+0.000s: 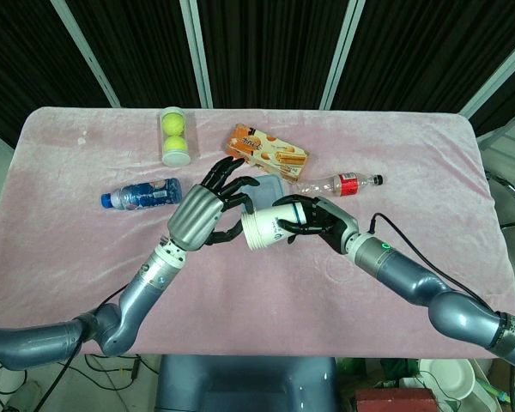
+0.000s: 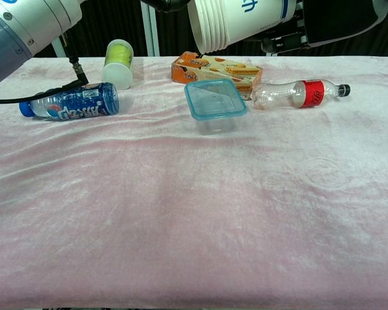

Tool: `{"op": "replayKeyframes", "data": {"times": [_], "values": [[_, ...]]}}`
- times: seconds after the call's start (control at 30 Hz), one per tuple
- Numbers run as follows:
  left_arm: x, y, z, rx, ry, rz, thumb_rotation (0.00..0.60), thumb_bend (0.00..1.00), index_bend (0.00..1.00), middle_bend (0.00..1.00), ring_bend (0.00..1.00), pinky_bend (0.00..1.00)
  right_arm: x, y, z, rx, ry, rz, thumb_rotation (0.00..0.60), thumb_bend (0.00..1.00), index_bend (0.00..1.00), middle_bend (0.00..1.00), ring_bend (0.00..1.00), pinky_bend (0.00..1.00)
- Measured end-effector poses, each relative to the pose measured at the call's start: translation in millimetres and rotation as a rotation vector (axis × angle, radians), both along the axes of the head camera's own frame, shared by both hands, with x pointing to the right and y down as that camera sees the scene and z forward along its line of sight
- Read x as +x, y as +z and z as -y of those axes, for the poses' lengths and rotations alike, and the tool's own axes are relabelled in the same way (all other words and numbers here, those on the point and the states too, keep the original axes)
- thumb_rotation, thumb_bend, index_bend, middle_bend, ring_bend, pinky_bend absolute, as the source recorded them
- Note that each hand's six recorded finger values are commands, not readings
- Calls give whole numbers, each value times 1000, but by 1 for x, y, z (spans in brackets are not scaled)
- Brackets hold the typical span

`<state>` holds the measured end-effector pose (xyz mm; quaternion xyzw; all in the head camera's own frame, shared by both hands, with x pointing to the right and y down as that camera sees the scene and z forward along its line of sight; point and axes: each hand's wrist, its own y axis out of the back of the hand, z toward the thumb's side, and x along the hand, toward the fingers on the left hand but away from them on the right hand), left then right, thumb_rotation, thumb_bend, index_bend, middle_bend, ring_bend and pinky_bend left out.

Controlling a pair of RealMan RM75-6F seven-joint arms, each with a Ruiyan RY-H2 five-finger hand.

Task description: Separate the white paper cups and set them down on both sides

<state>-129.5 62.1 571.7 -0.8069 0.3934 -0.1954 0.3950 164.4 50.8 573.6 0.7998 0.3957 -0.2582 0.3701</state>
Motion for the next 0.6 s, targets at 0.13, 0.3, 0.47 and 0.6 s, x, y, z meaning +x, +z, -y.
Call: {"op": "replayKeyframes", "data": {"times": [0.13, 0.3, 0.47, 0.6], "values": [[1, -1, 0, 2, 0, -4, 600, 499, 559, 265, 0, 43, 0, 0, 0, 0, 0, 1, 600, 389, 611, 495, 557, 540], [0, 1, -2, 2, 1, 8, 600, 499, 560, 265, 0, 43, 1, 0, -2, -3, -1, 2, 600, 388, 611, 495, 557, 540], [1, 1, -2, -2, 3, 9, 600, 520, 564, 266, 0, 43, 1, 0, -1, -2, 2, 4, 600, 388, 610, 496, 557, 540], [2, 1, -1, -2, 4, 6, 600, 557, 591, 285, 0, 46, 1, 0, -1, -3, -1, 5, 600, 388, 611, 496, 557, 540]]}}
